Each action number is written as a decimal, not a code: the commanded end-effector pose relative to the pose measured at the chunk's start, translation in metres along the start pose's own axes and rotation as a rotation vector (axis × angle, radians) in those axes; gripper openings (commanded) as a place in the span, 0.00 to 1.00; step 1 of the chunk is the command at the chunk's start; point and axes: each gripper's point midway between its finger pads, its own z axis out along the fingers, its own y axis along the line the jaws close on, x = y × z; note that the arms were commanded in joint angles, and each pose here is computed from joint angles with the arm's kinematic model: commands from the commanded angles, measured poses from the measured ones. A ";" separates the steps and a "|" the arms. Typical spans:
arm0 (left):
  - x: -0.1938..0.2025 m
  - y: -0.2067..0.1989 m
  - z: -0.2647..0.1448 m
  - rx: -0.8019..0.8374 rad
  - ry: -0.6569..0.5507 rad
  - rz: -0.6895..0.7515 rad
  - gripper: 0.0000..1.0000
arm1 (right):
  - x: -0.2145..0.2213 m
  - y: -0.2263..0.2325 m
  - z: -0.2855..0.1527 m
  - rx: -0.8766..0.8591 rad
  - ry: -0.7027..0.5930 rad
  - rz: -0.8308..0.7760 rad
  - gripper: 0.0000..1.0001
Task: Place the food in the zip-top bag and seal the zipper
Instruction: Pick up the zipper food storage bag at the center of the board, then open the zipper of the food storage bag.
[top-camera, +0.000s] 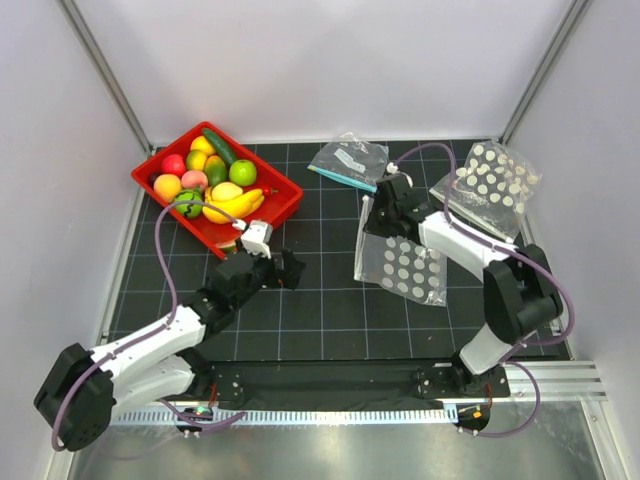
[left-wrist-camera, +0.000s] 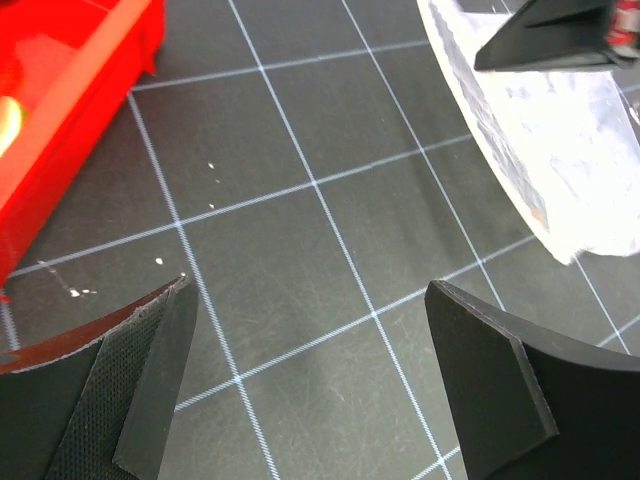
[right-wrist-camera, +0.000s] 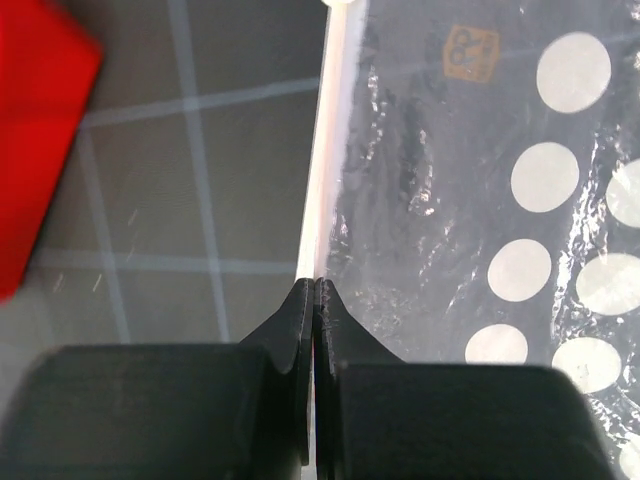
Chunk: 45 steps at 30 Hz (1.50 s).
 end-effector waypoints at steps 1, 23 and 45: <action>-0.022 -0.020 0.005 0.081 -0.042 0.002 1.00 | 0.002 0.045 -0.033 -0.296 -0.022 -0.121 0.01; -0.029 -0.087 0.001 0.425 -0.038 -0.168 0.99 | 0.043 0.089 -0.131 -0.683 -0.266 -0.342 0.01; -0.018 -0.078 0.016 0.366 0.005 -0.150 0.12 | 0.074 0.111 -0.158 -0.701 -0.291 -0.461 0.01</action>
